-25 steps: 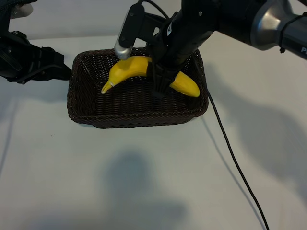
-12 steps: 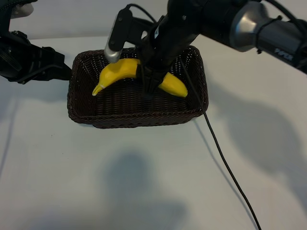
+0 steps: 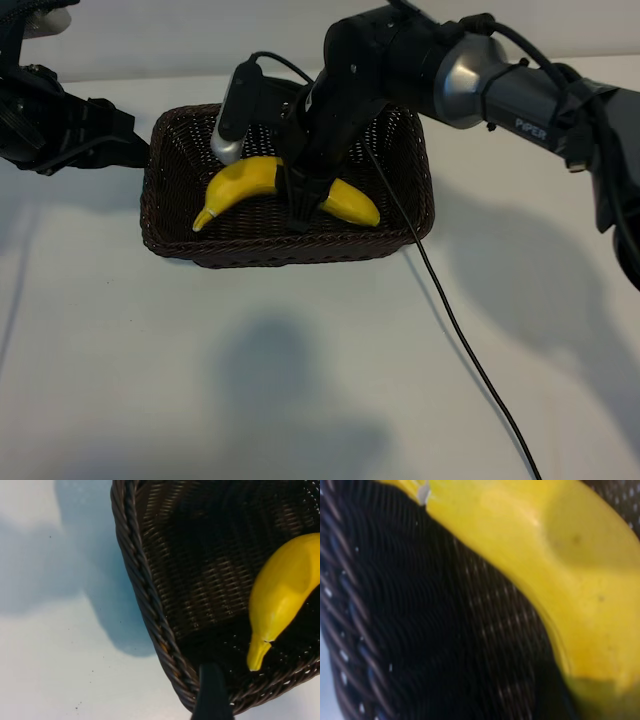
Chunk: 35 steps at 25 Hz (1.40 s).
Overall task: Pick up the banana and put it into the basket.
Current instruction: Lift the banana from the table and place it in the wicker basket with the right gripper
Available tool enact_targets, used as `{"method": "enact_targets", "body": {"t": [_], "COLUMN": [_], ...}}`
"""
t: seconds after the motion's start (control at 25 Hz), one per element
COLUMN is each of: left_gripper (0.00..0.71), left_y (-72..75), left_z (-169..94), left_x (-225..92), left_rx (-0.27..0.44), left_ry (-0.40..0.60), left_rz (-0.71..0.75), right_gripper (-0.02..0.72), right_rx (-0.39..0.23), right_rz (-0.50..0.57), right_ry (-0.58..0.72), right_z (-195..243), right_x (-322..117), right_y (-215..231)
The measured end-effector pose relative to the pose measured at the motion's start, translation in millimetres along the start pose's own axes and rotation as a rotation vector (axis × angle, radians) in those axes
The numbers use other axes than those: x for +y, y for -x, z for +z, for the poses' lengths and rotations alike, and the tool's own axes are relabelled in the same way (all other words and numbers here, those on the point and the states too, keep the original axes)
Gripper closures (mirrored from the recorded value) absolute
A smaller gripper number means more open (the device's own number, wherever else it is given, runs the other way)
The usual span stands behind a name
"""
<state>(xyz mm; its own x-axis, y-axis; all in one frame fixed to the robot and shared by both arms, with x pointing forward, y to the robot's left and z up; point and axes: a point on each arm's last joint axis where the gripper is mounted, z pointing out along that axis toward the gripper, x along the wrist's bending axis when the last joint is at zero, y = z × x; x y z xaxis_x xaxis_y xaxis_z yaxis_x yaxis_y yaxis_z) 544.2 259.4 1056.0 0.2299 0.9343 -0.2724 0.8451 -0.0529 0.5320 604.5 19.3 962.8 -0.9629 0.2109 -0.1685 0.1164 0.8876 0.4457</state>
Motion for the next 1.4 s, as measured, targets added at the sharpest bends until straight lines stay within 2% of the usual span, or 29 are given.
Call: {"method": "enact_targets", "body": {"t": [0.52,0.92,1.0,1.12,1.2,1.4], "left_gripper": [0.168,0.168,0.168,0.168,0.168,0.168], "left_y": [0.0,0.0,0.0,0.0,0.0,0.0], "left_z": [0,0,0,0,0,0], "left_x": [0,0,0,0,0,0], "left_rx": [0.0,0.0,0.0,0.0,0.0,0.0], "left_ry": [0.001,0.001,0.001,0.001,0.001,0.001], "left_rz": [0.001,0.001,0.001,0.001,0.001,0.001], "right_gripper": [0.287,0.287,0.242,0.067,0.0,-0.008], "right_rx": [0.003,-0.002,-0.001,0.001,0.007,-0.001], "right_rz": [0.005,0.035,0.05,0.07,0.076,0.112], "right_ry": [-0.007,0.002,0.006,0.012,0.012,-0.017], "right_z": [23,23,19,10,5,-1], "right_x": [-6,-3,1,8,11,13], "right_y": [0,3,4,7,9,11]}}
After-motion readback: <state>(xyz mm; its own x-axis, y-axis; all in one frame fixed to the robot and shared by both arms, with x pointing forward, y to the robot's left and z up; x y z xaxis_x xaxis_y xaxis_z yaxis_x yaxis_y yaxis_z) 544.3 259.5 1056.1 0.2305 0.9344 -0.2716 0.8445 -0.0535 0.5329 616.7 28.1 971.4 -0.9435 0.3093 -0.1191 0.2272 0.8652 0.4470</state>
